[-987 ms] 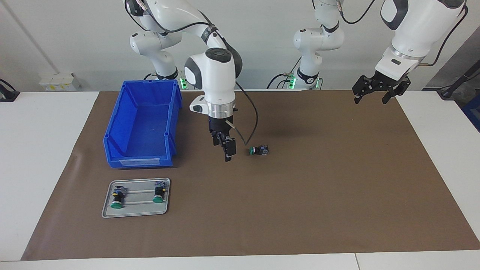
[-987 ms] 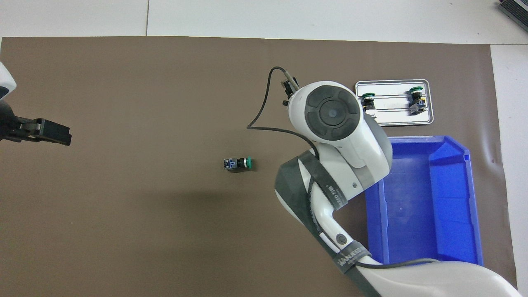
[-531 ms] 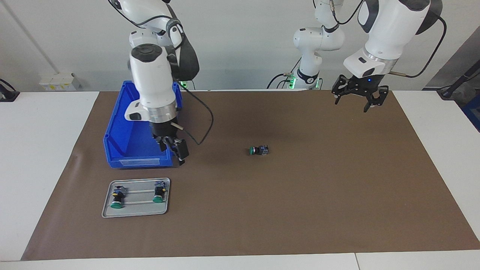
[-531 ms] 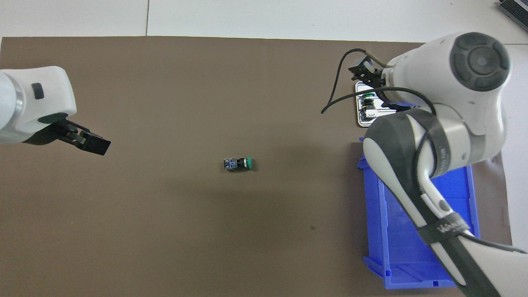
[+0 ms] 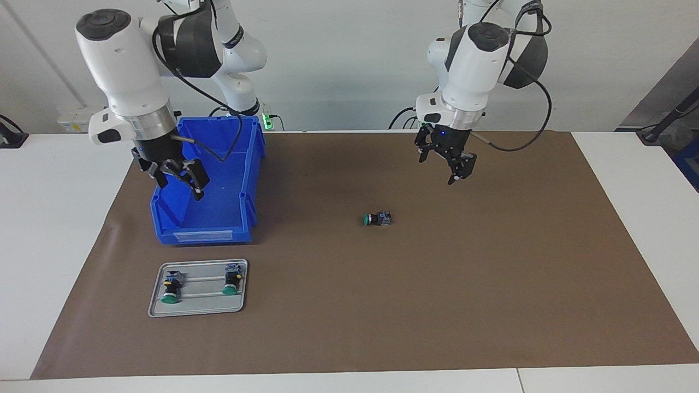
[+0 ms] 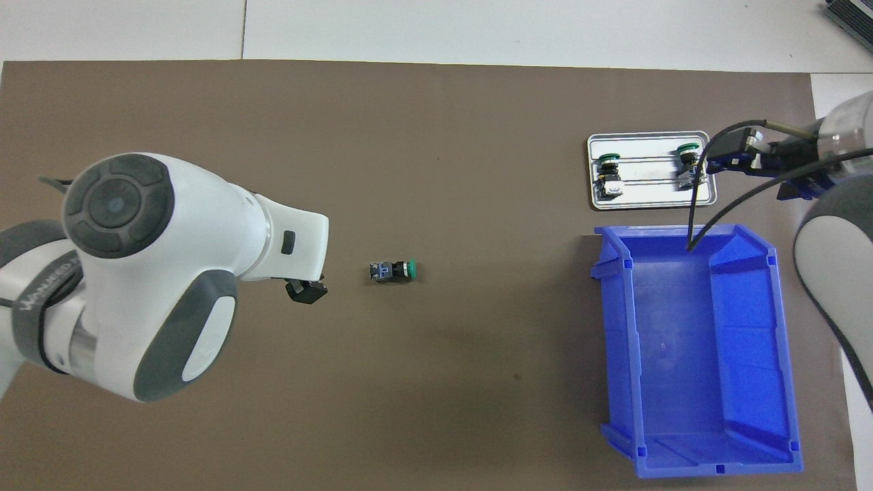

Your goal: Place and press button with both arms

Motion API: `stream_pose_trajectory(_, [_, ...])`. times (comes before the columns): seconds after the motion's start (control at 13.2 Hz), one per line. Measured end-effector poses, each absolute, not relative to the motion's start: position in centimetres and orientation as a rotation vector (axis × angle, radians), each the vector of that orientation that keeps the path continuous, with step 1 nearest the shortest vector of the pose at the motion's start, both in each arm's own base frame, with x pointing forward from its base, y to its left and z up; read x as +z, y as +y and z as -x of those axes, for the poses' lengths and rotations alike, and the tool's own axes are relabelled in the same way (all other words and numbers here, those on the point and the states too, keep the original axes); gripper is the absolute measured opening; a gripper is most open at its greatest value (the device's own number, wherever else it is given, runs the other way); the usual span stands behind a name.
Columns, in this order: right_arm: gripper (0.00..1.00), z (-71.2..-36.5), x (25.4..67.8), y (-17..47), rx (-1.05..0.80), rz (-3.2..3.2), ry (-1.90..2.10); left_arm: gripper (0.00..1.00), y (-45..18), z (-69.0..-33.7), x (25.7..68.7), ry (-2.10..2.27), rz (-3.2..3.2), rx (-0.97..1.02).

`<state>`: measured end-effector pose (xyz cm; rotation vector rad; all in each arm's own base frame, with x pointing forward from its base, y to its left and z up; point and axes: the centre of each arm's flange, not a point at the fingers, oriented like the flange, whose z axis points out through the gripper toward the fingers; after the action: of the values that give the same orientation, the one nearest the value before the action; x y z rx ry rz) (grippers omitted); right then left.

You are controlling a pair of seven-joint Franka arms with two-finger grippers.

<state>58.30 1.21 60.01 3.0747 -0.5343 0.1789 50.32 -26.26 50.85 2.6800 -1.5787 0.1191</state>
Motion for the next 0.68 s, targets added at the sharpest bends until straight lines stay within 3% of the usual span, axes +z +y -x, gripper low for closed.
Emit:
stream_pose_trajectory(0.3, [1.0,-54.6,64.3,-3.3,0.023,-3.091,-0.305,1.0,-33.4,-48.7,44.7,-1.827,-2.506,0.174])
stream_pose_trajectory(0.68, [1.0,-53.9,62.6,-2.4,-0.081,-3.092,-0.262,1.0,-37.2,-49.0,40.1,-1.89,-2.451,0.15])
